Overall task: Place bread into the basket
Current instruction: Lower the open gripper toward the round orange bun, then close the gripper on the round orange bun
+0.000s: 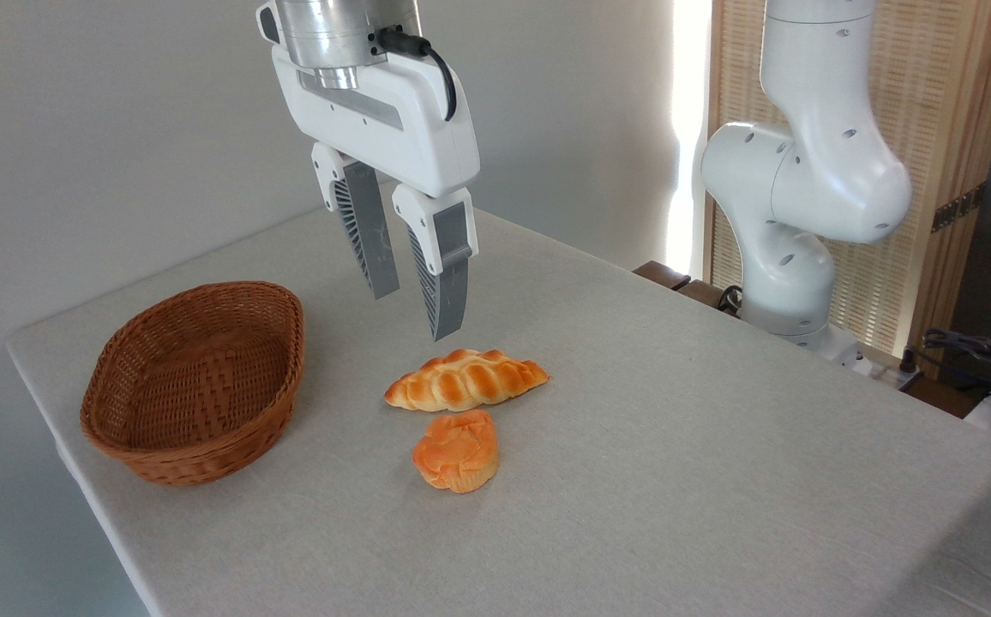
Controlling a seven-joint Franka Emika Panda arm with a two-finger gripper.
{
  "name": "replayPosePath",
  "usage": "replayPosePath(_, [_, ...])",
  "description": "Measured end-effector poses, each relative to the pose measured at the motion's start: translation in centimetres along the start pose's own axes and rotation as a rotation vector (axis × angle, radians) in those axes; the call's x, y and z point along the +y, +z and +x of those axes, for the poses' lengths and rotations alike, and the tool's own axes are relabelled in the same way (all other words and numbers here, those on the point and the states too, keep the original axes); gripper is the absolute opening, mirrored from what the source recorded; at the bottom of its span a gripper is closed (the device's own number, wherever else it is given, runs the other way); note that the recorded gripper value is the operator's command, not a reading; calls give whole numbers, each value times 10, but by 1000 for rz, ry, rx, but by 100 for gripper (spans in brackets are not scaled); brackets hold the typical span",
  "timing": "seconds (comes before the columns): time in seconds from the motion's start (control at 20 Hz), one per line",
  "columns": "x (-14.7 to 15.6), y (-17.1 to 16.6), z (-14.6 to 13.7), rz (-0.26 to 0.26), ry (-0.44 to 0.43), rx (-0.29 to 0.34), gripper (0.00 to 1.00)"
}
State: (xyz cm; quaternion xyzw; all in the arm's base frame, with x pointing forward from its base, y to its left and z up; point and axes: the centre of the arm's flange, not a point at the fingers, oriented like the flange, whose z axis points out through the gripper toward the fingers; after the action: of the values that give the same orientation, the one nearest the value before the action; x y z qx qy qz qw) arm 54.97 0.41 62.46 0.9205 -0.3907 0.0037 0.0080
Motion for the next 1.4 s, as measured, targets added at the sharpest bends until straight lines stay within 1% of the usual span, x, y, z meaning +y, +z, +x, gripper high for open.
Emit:
replayPosePath(0.55, [-3, 0, -3, 0, -8, 0, 100])
replayPosePath(0.8, [2, 0, -2, -3, 2, -2, 100])
replayPosePath(1.05, [11, 35, -12, -46, 27, -41, 100])
replayPosePath(1.25, [17, 74, -14, -40, 35, -37, 100])
replayPosePath(1.4, [27, 117, -5, -32, 59, -31, 100])
